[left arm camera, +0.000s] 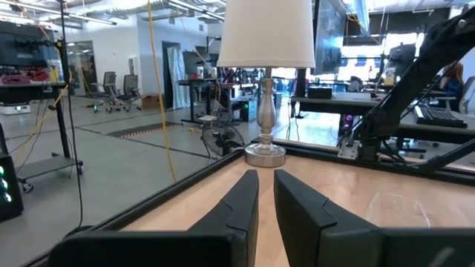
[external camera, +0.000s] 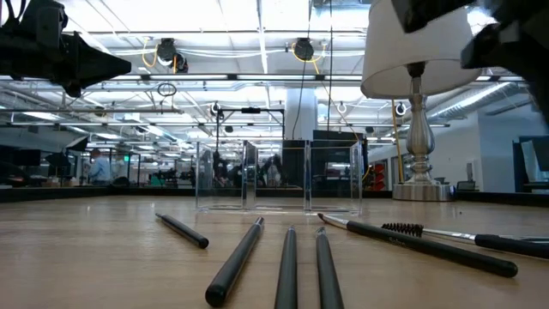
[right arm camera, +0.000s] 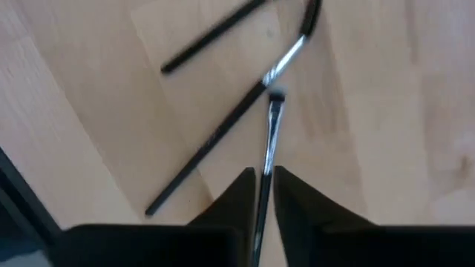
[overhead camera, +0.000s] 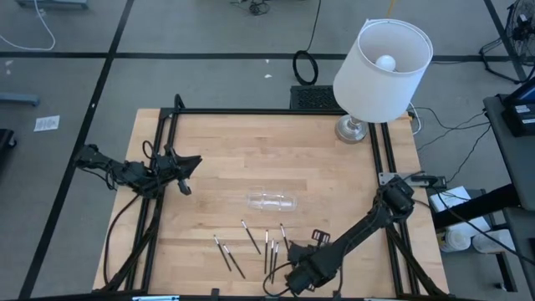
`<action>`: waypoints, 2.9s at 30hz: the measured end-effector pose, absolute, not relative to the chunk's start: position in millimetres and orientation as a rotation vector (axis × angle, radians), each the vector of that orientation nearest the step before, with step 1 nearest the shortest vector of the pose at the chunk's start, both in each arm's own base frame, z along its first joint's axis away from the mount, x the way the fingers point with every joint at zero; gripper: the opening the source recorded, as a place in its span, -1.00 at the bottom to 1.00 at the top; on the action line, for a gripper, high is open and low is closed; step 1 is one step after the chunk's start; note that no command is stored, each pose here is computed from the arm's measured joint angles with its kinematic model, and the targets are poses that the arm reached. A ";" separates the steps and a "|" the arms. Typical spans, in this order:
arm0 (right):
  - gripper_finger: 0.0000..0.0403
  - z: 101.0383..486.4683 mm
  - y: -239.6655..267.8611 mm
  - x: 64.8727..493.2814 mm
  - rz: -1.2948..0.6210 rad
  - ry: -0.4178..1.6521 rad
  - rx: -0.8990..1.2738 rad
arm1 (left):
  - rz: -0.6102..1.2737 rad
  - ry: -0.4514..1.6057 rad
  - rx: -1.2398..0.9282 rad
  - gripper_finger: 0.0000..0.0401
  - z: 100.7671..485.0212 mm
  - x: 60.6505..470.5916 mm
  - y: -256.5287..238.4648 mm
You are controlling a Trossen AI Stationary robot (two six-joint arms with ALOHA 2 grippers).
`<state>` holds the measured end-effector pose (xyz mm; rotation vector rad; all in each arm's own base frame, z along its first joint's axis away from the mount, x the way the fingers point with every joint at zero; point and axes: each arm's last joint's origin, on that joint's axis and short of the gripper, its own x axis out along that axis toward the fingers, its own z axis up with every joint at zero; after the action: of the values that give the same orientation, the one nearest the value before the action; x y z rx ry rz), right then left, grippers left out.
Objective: Pick & Place Makeup Supplies
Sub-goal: Put the makeup brush into the transparent organizer
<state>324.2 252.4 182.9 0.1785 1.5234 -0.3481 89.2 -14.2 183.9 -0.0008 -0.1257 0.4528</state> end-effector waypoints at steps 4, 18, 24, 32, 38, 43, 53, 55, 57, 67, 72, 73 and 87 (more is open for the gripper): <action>-0.49 181.2 253.0 324.2 -0.352 1.494 0.155 | 0.455 -0.120 0.022 -0.74 183.9 89.2 -14.2; -0.20 145.7 253.2 302.5 -0.364 1.569 0.149 | 0.455 -0.122 0.016 -0.74 184.0 89.2 -14.2; -0.31 132.2 247.3 299.3 -0.358 1.578 0.137 | 0.455 -0.124 0.014 -0.74 184.1 89.2 -14.2; -0.44 107.7 232.9 295.3 -0.338 1.647 0.204 | 0.455 -0.124 0.013 -0.74 184.1 89.2 -14.2; -0.51 97.1 225.7 290.4 -0.365 1.658 0.245 | 0.455 -0.124 0.013 -0.74 184.1 89.2 -14.2; -0.53 94.7 221.9 292.8 -0.373 1.641 0.267 | 0.455 -0.125 0.013 -0.74 184.2 89.1 -14.2; -0.54 94.5 218.4 295.3 -0.400 1.597 0.237 | 0.455 -0.124 0.014 -0.74 184.2 89.1 -14.2; -0.54 94.5 217.8 296.0 -0.408 1.591 0.245 | 0.455 -0.124 0.014 -0.74 184.2 89.2 -14.2; -0.54 94.5 217.0 296.8 -0.425 1.585 0.260 | 0.455 -0.124 0.014 -0.74 184.2 89.1 -14.2; -0.54 94.4 215.7 298.5 -0.483 1.561 0.316 | 0.455 -0.124 0.014 -0.74 184.2 89.2 -14.2; -0.56 92.8 215.4 297.6 -0.478 1.562 0.314 | 0.455 -0.124 0.014 -0.74 184.2 89.1 -14.2; -0.58 91.8 215.1 296.9 -0.470 1.566 0.317 | 0.455 -0.124 0.014 -0.74 184.2 89.1 -14.2; -0.97 84.5 212.8 292.6 -0.421 1.574 0.347 | 0.455 -0.124 0.014 -0.74 184.2 89.1 -14.2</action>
<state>292.6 212.8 84.5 0.3472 1.5739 -0.4213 89.1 -14.2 184.2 0.0140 -0.1242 0.4553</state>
